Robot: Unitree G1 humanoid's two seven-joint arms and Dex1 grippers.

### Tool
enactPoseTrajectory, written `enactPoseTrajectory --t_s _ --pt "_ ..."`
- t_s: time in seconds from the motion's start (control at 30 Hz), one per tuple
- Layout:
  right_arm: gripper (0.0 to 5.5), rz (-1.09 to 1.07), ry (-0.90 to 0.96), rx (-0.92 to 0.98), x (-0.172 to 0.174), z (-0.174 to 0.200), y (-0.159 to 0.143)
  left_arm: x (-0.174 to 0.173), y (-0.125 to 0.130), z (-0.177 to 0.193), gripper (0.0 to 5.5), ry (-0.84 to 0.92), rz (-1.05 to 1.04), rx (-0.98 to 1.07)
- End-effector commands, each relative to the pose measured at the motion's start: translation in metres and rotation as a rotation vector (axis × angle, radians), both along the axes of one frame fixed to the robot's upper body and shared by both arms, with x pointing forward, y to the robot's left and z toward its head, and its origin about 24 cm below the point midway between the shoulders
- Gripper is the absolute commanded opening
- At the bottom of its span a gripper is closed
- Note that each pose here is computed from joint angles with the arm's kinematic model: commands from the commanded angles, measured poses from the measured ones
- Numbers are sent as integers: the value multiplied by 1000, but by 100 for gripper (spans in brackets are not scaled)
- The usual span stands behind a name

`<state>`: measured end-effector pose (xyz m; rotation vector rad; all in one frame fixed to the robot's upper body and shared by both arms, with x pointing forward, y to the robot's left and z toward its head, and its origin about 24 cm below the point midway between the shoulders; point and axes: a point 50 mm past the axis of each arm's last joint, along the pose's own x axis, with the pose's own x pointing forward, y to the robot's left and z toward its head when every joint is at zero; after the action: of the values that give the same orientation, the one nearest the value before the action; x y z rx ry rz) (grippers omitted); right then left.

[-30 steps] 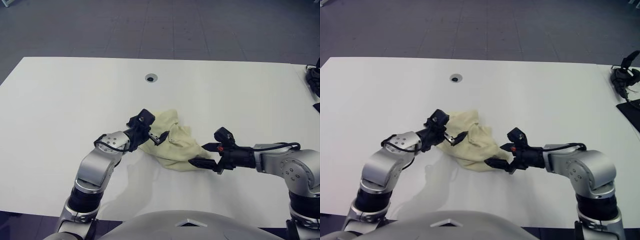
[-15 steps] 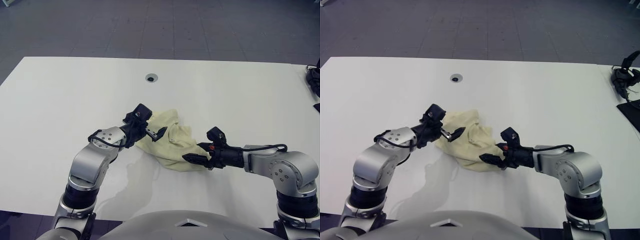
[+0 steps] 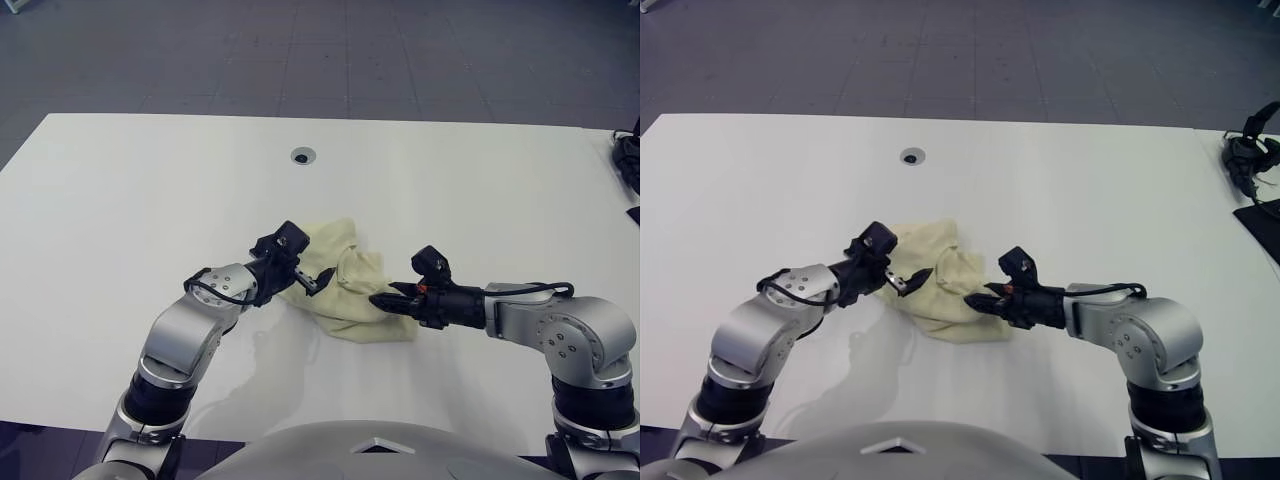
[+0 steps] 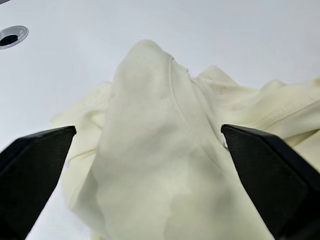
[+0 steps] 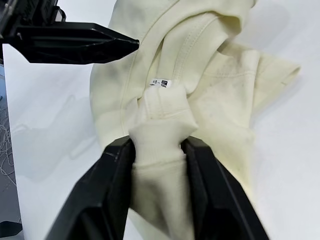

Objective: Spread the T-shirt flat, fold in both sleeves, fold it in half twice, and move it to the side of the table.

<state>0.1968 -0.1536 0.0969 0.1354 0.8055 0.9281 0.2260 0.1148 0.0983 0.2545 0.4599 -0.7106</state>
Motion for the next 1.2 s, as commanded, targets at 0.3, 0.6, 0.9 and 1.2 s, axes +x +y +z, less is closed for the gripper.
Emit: enactPoseTrajectory --t_s 0.3,0.6,0.9,1.2 --pt "7 524 30 -161 -44 5 -16 21 14 46 540 -143 -30 -64" --pt "7 586 -81 -495 -16 -21 -64 63 -25 90 540 -229 -529 -51" --pt "7 598 -146 -486 -3 -20 -58 95 -53 32 540 -48 -905 173" --pt "7 555 -163 -475 1 -21 -54 88 -68 -19 414 -6 -938 167"
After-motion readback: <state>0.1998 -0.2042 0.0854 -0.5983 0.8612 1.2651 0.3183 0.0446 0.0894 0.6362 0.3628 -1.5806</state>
